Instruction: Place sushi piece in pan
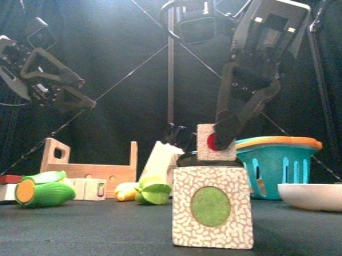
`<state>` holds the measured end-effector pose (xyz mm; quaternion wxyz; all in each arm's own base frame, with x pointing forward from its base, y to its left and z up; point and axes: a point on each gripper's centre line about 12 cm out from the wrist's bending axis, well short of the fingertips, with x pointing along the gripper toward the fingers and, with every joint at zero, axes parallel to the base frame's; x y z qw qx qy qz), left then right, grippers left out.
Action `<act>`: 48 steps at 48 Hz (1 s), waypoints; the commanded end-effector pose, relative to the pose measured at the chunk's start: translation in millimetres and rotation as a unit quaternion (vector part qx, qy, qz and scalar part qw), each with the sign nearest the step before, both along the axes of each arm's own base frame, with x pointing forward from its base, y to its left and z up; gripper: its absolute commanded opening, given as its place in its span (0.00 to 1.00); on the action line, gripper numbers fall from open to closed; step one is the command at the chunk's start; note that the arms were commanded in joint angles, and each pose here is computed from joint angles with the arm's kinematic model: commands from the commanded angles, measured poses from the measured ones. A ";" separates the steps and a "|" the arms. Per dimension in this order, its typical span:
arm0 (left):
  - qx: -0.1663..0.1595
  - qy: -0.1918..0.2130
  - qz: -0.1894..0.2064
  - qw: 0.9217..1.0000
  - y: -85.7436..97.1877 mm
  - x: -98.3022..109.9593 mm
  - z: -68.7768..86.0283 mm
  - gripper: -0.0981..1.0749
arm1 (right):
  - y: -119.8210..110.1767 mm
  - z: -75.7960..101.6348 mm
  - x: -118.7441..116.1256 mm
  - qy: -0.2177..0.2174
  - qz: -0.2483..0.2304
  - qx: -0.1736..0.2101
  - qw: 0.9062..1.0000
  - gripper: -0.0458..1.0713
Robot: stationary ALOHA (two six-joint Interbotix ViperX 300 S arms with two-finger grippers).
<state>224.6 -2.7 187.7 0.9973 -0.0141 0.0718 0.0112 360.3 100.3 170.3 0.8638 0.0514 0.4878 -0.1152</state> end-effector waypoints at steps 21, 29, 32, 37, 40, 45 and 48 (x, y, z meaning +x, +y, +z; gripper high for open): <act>0.000 -0.005 -0.001 1.000 -0.5 2.2 3.1 0.96 | -40.0 25.2 -77.2 -0.041 -0.153 0.075 0.985 0.54; 0.000 -0.005 -0.001 1.000 -0.5 1.9 2.6 0.96 | -50.7 17.9 -102.9 -0.047 -0.221 0.104 0.969 0.54; 0.000 -0.005 -0.001 1.000 -0.5 2.2 3.1 0.96 | -53.3 13.8 -109.3 -0.046 -0.238 0.110 0.964 0.54; 0.000 -0.005 -0.001 1.000 -0.5 1.9 2.6 0.96 | -55.5 8.5 -112.3 -0.049 -0.249 0.114 0.961 0.54; 0.000 -0.005 -0.001 1.000 -0.5 1.9 2.8 0.96 | -56.3 6.4 -110.6 -0.053 -0.246 0.114 0.961 0.54; 0.000 -0.005 -0.001 1.000 -0.5 1.9 2.8 0.96 | -59.2 1.2 -107.2 -0.053 -0.246 0.113 0.961 0.55; 0.000 -0.006 -0.001 1.000 -0.5 2.2 3.3 0.96 | -61.0 -3.1 -105.5 -0.051 -0.248 0.113 0.961 0.55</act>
